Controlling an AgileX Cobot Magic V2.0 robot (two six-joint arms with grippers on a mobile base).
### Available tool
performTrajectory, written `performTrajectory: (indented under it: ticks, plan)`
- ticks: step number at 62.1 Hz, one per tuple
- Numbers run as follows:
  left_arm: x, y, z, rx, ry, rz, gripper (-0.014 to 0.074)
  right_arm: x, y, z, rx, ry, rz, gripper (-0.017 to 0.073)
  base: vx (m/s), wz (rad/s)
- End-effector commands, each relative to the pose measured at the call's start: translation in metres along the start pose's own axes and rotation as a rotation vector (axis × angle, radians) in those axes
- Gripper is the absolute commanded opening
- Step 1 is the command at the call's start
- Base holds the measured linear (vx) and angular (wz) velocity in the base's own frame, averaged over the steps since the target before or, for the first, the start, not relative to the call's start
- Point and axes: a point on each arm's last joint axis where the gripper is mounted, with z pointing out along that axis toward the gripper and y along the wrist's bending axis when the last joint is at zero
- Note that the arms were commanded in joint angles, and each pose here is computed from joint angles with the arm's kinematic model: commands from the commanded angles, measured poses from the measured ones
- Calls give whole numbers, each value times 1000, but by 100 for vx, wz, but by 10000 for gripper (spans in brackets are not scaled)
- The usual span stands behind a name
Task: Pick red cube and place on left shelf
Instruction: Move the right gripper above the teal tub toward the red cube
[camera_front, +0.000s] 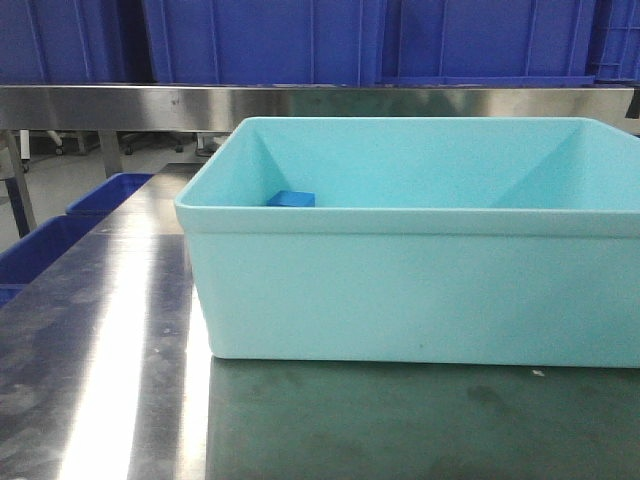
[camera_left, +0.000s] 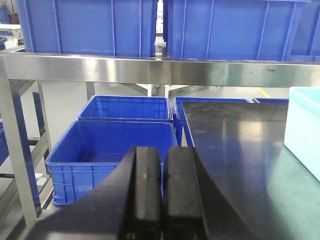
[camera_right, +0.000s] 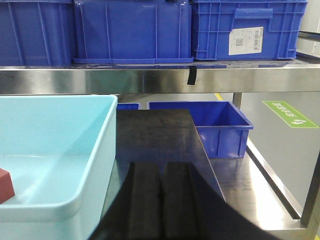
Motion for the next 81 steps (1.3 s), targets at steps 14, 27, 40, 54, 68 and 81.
performTrajectory:
  ticks: [14,27,40,54,68,81]
  plan:
    - [-1,0,0,1,-77,-9,101,-17,-1,-3,12,-126,-5,46,0,0]
    - [-1,0,0,1,-77,-9,101,-17,-1,-3,12,-126,-5,46,0,0]
    - [-1,0,0,1,-77,-9,101,-18,-1,-3,13,-136,-5,46,0,0]
    - [-1,0,0,1,-77,-9,101,-20,-1,-3,16,-161,-5,46,0,0]
    - [-1,0,0,1,-77,-9,101,-46,-1,-8,22,-291,41,46,0,0]
    - [-1,0,0,1,-77,-9,101,-105,5,-7,2,-180,-85,46,2,10]
